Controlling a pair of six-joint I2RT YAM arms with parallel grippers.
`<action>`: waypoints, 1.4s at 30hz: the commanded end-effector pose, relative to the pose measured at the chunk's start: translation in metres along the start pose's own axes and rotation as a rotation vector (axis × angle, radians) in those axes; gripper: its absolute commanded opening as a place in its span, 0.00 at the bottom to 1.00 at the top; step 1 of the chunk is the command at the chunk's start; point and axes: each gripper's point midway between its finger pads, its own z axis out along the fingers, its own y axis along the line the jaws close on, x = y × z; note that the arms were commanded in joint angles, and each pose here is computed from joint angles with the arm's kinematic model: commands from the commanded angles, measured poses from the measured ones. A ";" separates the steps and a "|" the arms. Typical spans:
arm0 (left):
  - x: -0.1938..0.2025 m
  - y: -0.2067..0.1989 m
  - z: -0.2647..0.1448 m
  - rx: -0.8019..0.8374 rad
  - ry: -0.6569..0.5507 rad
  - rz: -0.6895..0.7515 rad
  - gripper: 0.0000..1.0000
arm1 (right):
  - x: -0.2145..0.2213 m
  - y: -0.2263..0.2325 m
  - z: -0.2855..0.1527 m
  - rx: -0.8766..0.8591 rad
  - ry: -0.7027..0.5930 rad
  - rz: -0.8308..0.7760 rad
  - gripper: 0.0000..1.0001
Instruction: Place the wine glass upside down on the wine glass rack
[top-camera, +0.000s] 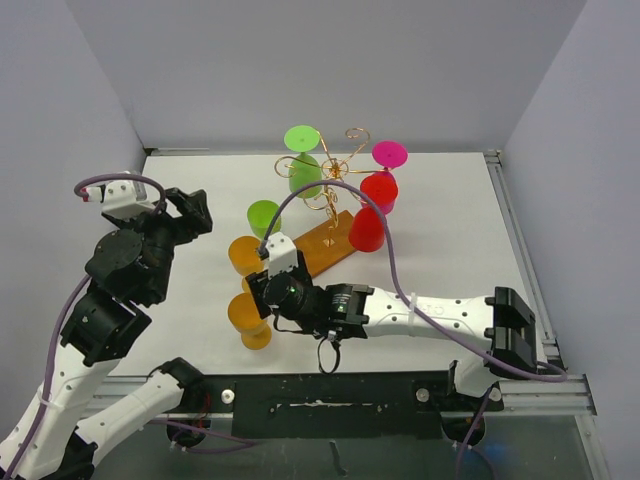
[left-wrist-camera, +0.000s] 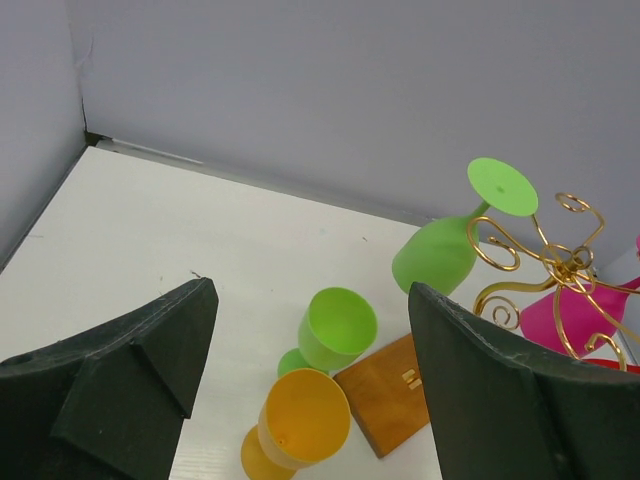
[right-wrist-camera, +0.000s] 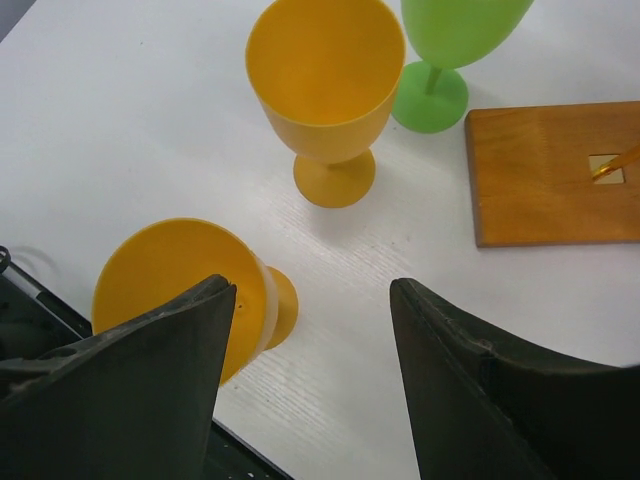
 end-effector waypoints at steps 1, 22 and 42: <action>-0.036 -0.004 -0.005 0.020 -0.114 -0.051 0.76 | -0.012 0.028 0.002 -0.049 0.006 0.050 0.63; -0.039 0.022 -0.016 -0.091 -0.115 -0.097 0.75 | 0.033 0.047 0.011 -0.182 0.188 -0.035 0.40; -0.022 0.022 -0.003 -0.116 -0.104 -0.053 0.76 | 0.000 0.011 0.007 -0.072 0.091 -0.162 0.00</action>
